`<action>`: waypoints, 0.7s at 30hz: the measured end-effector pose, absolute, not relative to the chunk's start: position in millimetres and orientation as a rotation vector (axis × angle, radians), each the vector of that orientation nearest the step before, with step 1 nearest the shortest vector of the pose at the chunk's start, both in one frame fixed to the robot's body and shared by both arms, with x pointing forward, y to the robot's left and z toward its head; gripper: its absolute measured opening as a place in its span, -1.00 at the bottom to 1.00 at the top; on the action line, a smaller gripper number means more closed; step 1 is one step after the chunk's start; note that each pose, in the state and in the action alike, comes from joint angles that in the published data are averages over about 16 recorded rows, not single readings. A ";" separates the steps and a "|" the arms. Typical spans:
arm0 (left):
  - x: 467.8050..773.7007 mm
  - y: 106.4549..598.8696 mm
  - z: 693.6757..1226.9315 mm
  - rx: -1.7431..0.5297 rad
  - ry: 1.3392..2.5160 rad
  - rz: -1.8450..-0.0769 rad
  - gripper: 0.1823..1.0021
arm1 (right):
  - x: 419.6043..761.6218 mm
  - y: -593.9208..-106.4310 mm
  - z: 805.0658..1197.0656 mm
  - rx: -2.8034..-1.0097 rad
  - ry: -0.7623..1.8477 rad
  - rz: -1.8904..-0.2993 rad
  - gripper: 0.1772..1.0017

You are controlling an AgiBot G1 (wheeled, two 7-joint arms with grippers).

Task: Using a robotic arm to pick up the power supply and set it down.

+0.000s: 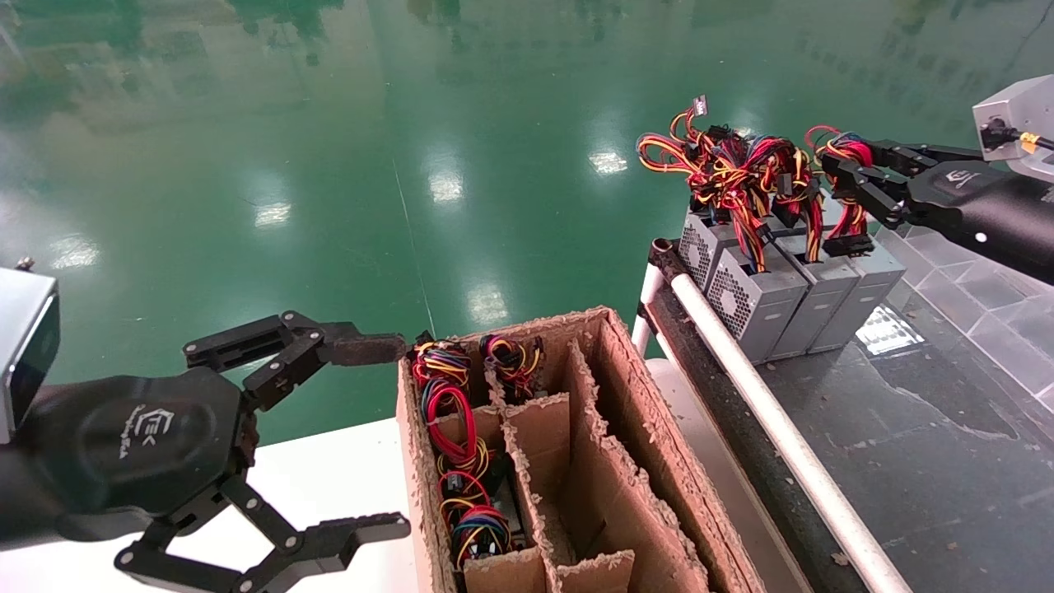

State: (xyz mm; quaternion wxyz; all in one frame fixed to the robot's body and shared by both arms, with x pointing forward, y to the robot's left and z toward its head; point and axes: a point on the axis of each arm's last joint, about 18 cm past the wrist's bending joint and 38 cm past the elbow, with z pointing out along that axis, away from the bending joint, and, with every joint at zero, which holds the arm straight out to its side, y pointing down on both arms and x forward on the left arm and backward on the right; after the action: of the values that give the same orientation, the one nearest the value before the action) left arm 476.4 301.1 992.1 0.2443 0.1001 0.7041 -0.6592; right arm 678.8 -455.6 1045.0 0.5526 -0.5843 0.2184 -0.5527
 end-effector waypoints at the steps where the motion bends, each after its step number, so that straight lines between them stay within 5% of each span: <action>1: 476.4 301.1 992.1 0.273 1.923 -1.800 1.00 | 679.1 -456.8 1044.7 -1.380 0.525 -1.307 -0.58; 21: 476.4 301.1 992.1 0.273 1.923 -1.800 1.00 | 685.1 -472.5 1040.4 -1.366 0.682 -1.276 0.40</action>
State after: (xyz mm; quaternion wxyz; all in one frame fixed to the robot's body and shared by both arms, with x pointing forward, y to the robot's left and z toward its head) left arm 476.4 301.1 992.1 0.2443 0.1001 0.7041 -0.6592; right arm 685.1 -472.5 1040.4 0.5448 -0.5756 0.2873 -0.5379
